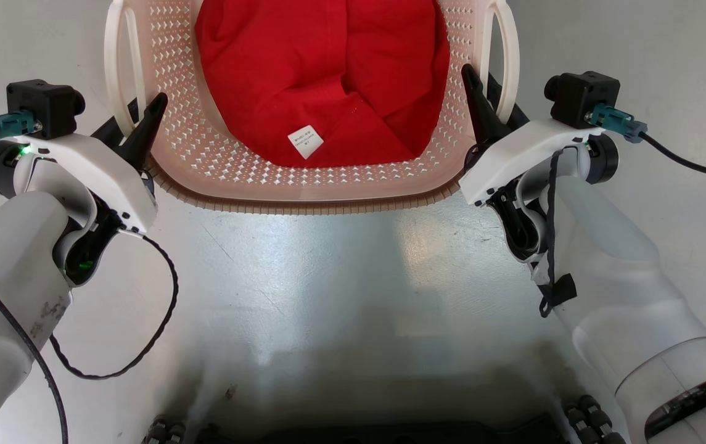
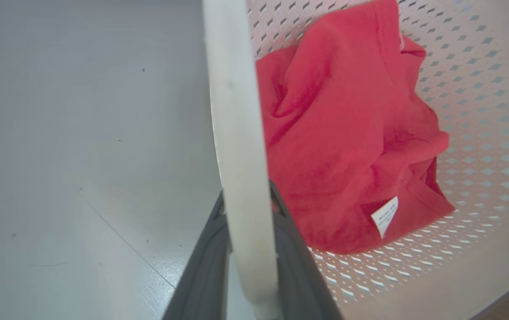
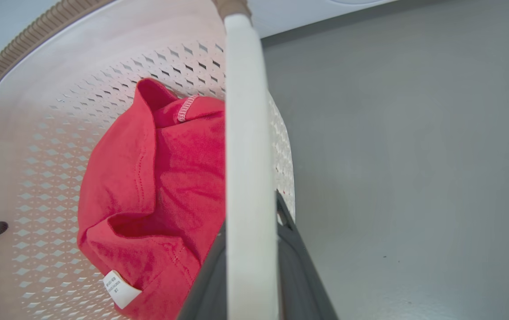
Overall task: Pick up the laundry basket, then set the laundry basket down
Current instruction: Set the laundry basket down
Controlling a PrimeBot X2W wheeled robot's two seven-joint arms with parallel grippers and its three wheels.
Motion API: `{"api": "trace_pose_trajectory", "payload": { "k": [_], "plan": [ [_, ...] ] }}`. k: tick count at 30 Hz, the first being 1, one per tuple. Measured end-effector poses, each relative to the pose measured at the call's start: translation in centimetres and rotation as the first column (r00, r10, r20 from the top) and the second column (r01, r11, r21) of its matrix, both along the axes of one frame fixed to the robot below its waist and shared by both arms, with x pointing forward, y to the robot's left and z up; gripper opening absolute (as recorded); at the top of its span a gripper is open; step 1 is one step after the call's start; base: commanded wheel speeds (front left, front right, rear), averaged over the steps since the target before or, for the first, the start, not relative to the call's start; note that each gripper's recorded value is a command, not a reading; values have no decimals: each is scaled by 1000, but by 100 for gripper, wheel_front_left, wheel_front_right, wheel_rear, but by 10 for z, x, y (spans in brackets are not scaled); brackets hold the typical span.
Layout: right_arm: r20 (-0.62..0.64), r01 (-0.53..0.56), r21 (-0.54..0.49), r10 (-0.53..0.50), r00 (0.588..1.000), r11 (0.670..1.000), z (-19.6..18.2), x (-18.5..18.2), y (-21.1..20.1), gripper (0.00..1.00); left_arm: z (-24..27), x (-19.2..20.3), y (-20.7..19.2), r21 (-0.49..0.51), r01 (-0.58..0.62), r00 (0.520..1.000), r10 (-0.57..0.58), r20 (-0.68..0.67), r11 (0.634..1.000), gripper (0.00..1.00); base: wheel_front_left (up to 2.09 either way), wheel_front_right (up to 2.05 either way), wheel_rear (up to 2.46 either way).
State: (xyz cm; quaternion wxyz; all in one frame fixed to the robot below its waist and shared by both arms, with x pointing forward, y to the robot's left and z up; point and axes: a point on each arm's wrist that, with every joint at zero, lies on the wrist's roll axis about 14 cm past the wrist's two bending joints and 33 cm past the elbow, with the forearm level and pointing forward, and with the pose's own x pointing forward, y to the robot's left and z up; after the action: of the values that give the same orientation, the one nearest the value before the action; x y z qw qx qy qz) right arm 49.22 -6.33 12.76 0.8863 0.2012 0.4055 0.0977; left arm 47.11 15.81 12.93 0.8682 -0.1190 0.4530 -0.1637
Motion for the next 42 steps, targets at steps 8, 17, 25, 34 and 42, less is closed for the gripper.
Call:
{"api": "trace_pose_trajectory", "payload": {
  "k": [8,17,25,34,42],
  "plan": [
    [-6,-9,-13,9,1000,1000,-1,-5,-8,100,0,0,5,19,6,1000,-6,-1,1000,100,0,0,0],
    [-1,2,-37,-2,1000,999,-1,-2,-18,100,1,-2,12,33,17,1000,-17,-3,999,100,0,0,0],
    [9,-3,-43,4,1000,999,1,0,-19,100,3,-3,12,28,11,1000,-11,-7,1000,100,0,0,0],
    [25,-15,-47,16,1000,999,8,3,-18,100,13,2,8,7,2,1000,-2,9,1000,100,0,0,0],
    [44,-25,-35,26,999,999,22,6,-14,100,27,9,3,-14,-5,999,5,35,1000,100,0,0,0]
  ]
}}
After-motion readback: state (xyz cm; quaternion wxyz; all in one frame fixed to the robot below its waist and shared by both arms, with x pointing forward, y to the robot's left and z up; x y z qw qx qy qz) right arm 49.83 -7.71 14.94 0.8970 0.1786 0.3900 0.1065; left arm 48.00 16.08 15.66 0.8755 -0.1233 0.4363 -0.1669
